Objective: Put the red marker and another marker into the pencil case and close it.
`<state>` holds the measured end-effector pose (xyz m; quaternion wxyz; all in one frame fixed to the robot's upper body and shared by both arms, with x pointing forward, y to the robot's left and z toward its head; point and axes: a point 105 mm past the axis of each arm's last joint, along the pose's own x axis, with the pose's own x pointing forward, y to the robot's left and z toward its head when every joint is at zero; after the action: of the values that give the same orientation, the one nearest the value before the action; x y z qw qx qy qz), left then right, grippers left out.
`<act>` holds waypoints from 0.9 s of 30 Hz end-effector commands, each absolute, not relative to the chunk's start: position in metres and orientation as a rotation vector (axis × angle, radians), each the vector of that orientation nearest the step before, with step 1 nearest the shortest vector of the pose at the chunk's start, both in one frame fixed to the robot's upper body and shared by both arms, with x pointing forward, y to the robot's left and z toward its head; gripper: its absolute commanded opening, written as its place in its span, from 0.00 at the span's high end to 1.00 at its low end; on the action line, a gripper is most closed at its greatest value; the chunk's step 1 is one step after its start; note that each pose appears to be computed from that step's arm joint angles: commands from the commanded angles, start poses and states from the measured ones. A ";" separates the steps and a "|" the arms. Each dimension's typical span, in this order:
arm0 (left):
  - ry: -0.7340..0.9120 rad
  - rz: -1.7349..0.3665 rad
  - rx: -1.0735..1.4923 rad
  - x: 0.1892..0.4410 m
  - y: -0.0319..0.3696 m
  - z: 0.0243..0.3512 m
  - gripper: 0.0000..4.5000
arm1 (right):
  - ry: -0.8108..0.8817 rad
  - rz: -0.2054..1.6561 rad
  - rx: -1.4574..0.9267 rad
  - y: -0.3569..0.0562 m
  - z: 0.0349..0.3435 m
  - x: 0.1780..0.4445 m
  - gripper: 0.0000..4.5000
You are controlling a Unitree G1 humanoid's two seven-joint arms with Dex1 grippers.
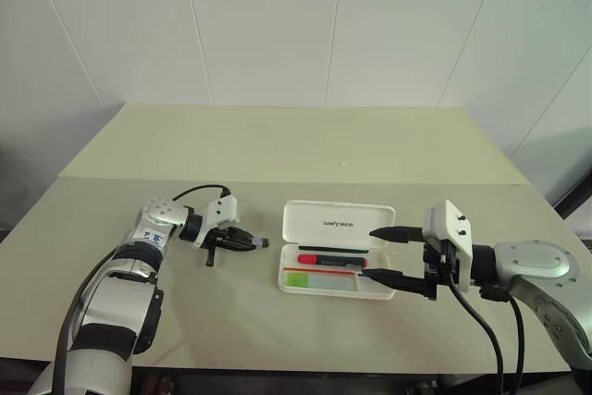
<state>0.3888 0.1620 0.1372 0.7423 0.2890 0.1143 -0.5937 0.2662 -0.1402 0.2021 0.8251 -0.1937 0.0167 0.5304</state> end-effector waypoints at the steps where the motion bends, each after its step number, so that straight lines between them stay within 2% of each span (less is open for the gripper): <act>1: 0.165 -1.302 0.631 0.390 0.161 0.153 0.93 | -0.004 1.123 -0.447 -0.141 0.213 0.264 0.00; 9: -0.021 -1.322 0.631 0.388 0.160 0.194 0.93 | 0.001 1.082 -0.455 -0.154 0.216 0.263 0.00; 14: -0.148 -1.354 0.617 0.383 0.153 0.228 0.93 | -0.016 1.100 -0.443 -0.166 0.222 0.252 0.00; 22: -0.379 -1.506 0.565 0.353 0.104 0.272 0.93 | -0.040 1.111 -0.350 -0.207 0.225 0.240 0.00; 27: -0.426 -1.542 0.519 0.339 0.072 0.280 0.93 | 0.004 1.135 -0.345 -0.231 0.216 0.232 0.00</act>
<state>0.3455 0.0790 0.2685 0.6705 0.2302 -0.1677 -0.6850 0.2374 -0.2240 0.2053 0.8346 -0.1403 0.0189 0.5323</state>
